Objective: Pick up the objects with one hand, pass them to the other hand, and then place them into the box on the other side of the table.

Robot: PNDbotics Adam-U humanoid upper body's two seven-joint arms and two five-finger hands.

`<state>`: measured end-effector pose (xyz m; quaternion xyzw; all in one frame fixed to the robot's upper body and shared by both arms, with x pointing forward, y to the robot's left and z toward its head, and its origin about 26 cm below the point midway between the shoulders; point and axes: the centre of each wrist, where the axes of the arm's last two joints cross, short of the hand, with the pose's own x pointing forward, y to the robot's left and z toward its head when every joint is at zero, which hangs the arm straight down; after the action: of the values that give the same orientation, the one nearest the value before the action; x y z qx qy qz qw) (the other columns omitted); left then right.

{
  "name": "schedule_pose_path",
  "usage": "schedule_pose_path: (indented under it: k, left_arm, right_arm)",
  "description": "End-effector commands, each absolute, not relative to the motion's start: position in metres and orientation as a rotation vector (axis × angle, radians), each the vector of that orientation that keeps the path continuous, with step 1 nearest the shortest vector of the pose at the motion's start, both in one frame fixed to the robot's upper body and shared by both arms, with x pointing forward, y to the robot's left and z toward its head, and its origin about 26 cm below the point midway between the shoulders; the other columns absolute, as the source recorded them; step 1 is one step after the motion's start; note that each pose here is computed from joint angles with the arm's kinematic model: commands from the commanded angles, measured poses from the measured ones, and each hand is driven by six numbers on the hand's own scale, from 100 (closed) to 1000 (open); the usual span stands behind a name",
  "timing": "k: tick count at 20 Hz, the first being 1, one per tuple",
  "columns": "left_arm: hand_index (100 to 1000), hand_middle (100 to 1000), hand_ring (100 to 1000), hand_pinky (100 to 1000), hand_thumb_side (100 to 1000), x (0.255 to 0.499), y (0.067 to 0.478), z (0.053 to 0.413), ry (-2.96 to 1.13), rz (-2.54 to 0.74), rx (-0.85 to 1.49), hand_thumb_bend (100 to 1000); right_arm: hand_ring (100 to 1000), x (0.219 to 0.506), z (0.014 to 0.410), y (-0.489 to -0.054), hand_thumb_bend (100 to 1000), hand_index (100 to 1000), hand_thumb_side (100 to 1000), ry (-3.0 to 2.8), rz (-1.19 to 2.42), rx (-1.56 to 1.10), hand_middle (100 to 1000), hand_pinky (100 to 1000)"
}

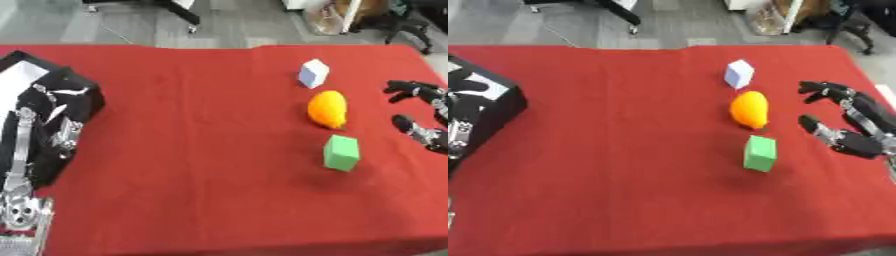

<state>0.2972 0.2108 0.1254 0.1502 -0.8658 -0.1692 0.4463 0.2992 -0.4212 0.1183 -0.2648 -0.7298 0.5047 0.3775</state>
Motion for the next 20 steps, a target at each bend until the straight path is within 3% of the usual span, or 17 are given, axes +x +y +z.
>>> schedule_pose_path:
  k: [1, 7, 20]
  left_arm:
    - [857, 639, 578, 762, 839, 0.297, 0.212, 0.130, -2.160, -0.447, 0.379, 503]
    - [858, 639, 578, 762, 840, 0.297, 0.211, 0.130, -2.157, -0.455, 0.372, 500]
    - [859, 640, 579, 762, 844, 0.296, 0.211, 0.129, -2.153, -0.464, 0.362, 493]
  right_arm:
    - [764, 0.305, 0.136, -0.434, 362, 967, 962, -1.806, 1.424, -0.674, 813, 845]
    - [782, 0.317, 0.134, -0.436, 333, 976, 871, -1.701, 1.576, -0.591, 827, 850]
    - [813, 0.336, 0.122, -0.424, 390, 994, 921, -1.500, 1.813, -0.498, 843, 851]
